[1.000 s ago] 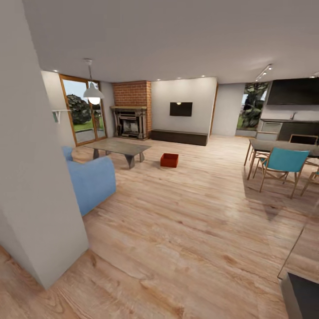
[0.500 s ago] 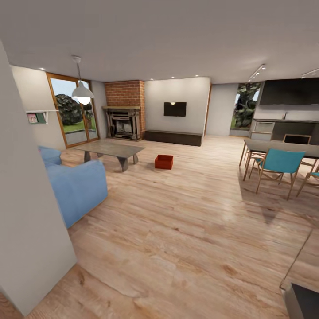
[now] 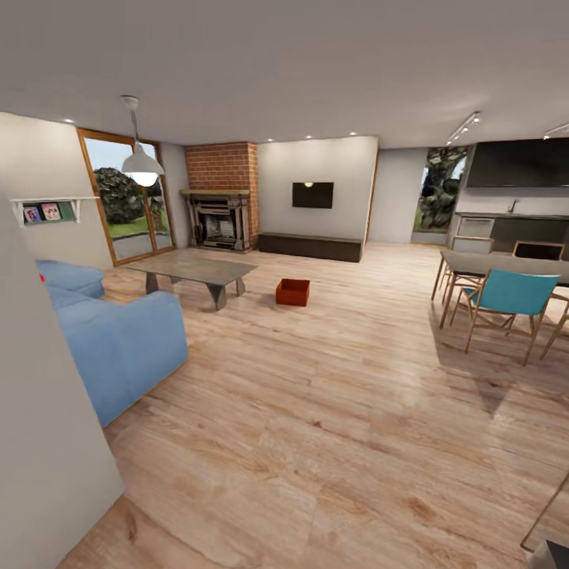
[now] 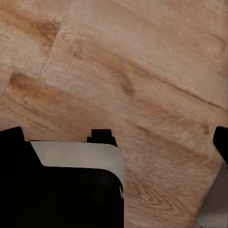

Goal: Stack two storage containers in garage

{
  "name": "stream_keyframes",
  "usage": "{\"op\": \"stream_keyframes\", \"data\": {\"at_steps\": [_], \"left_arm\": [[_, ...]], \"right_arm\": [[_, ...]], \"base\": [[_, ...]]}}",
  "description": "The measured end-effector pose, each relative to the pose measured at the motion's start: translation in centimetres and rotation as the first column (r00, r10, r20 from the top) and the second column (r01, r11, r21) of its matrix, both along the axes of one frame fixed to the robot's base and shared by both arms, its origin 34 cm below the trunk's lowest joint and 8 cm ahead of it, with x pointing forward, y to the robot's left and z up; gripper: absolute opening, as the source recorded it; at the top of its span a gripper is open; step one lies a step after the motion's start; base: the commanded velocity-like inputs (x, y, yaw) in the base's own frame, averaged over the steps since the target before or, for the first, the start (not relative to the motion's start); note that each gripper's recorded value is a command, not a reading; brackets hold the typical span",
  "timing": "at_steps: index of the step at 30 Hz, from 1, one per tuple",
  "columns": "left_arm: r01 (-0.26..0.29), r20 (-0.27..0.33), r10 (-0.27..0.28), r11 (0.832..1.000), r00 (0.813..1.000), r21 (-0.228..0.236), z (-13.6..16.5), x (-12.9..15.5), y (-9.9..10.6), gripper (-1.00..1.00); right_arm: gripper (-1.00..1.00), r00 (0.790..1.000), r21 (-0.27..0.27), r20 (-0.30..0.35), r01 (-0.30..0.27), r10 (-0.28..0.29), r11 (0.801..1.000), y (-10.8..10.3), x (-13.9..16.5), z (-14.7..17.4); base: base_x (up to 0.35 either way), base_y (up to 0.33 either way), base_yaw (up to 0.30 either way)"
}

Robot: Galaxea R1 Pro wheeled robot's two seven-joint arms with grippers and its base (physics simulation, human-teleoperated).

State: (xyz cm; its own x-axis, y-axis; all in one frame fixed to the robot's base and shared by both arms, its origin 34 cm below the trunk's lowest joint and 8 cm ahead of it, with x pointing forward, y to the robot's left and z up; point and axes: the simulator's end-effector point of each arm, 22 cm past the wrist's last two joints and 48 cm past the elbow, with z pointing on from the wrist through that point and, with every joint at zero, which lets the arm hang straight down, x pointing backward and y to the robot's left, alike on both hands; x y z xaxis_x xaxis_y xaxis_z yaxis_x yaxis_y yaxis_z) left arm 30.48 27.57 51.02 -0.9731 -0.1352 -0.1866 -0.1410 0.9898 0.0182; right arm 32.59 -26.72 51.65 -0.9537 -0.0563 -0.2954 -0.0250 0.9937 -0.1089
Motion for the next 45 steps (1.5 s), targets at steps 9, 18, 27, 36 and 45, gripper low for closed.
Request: {"op": "stream_keyframes", "data": {"at_steps": [9, 18, 27, 36, 45], "left_arm": [[0.000, 0.000, 0.000, 1.000, 1.000, 0.000, 0.00, 0.00, 0.00, 1.00], [-0.001, 0.000, 0.001, 1.000, 1.000, 0.000, 0.00, 0.00, 0.00, 1.00], [-0.001, 0.000, 0.001, 1.000, 1.000, 0.000, 0.00, 0.00, 0.00, 1.00], [-0.001, 0.000, 0.001, 1.000, 1.000, 0.000, 0.00, 0.00, 0.00, 1.00], [-0.001, 0.000, 0.001, 1.000, 1.000, 0.000, 0.00, 0.00, 0.00, 1.00]], "right_arm": [[1.00, 1.000, 0.000, 0.000, 0.000, 0.000, 1.000, 0.00, 0.00, 0.00], [1.00, 1.000, 0.000, 0.000, 0.000, 0.000, 1.000, 0.00, 0.00, 0.00], [1.00, 1.000, 0.000, 0.000, 0.000, 0.000, 1.000, 0.00, 0.00, 0.00], [1.00, 1.000, 0.000, 0.000, -0.002, 0.002, 1.000, 0.00, 0.00, 0.00], [1.00, 1.000, 0.000, 0.000, -0.002, 0.002, 1.000, 0.00, 0.00, 0.00]], "base": [[0.322, 0.000, 0.000], [0.322, 0.000, 0.000], [0.322, 0.000, 0.000], [0.322, 0.000, 0.000], [0.322, 0.000, 0.000]]}}
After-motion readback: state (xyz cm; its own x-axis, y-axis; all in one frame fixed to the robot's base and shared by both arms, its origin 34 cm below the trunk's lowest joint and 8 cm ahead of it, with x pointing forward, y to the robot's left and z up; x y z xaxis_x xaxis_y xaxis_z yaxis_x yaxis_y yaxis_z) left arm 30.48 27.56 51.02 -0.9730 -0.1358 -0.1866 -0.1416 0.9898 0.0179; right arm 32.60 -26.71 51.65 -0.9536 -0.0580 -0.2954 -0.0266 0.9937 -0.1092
